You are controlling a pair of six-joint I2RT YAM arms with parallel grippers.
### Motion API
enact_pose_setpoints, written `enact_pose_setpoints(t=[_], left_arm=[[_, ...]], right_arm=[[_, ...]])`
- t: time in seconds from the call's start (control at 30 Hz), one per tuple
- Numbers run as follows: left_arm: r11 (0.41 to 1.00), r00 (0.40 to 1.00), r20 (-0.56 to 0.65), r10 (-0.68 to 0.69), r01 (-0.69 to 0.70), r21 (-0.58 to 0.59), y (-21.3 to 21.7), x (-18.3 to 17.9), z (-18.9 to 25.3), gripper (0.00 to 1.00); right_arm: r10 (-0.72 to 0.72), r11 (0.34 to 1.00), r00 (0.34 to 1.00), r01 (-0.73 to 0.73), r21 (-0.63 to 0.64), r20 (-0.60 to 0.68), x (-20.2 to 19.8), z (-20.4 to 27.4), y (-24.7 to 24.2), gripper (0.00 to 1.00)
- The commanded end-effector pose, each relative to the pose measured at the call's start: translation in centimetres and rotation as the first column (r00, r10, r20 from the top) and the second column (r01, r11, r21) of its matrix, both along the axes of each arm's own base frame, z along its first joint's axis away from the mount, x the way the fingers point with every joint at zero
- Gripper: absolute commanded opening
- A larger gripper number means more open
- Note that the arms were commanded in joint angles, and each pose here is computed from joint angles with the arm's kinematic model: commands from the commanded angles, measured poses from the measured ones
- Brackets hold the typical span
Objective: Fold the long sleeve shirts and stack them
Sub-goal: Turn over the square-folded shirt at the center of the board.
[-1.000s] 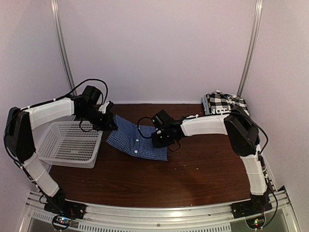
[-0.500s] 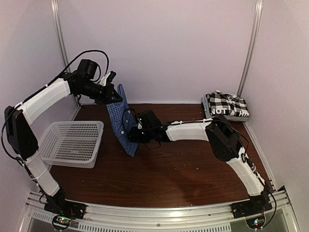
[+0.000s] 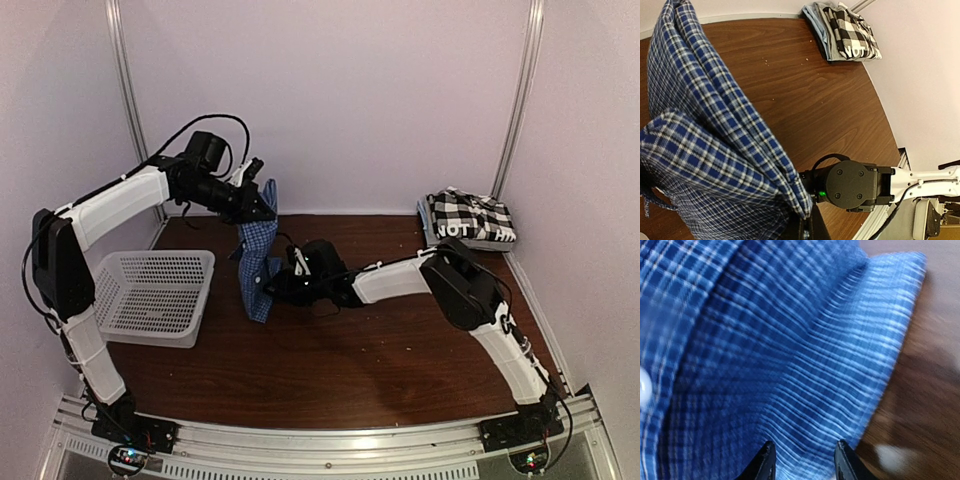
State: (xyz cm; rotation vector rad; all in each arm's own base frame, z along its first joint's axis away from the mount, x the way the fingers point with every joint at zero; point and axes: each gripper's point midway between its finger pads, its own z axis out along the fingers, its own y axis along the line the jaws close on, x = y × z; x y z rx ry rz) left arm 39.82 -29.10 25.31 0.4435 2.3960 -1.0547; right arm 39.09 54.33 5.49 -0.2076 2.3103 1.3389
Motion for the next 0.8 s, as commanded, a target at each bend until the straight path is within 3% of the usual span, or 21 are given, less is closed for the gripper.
enact_pose_setpoints(t=[0.0, 0.2, 0.4, 0.57, 0.7, 0.77], left_arm=[[0.998, 0.998, 0.064, -0.029, 0.032, -0.052, -1.3, 0.5, 1.7, 0.0], [0.998, 0.997, 0.057, -0.045, 0.047, -0.038, -2.3, 0.1, 1.0, 0.0], [0.996, 0.996, 0.022, -0.085, 0.084, 0.019, -6.4, -1.0, -2.0, 0.0], [0.989, 0.993, -0.017, -0.121, 0.122, 0.079, -14.3, -3.0, -6.2, 0.0], [0.982, 0.983, -0.042, -0.181, 0.183, 0.038, -22.4, -5.1, -9.1, 0.21], [0.982, 0.982, -0.047, -0.185, 0.186, 0.023, -24.8, -5.3, -9.5, 0.38]], right_arm=[[-0.014, 0.99, 0.994, -0.001, 0.138, 0.109, 0.5, 6.9, -1.0, 0.42], [-0.086, 0.978, 0.988, 0.059, 0.202, 0.131, 0.7, 10.9, -5.1, 0.42], [-0.233, 0.972, 0.967, 0.23, 0.037, 0.099, 2.0, 11.7, -14.1, 0.45], [-0.348, 0.926, 0.929, 0.361, -0.108, 0.128, 1.8, 11.8, -24.3, 0.53], [-0.396, 0.873, 0.908, 0.418, -0.251, 0.135, 0.7, 9.6, -30.5, 0.62], [-0.394, 0.857, 0.911, 0.413, -0.309, 0.125, 0.1, 8.2, -32.0, 0.66]])
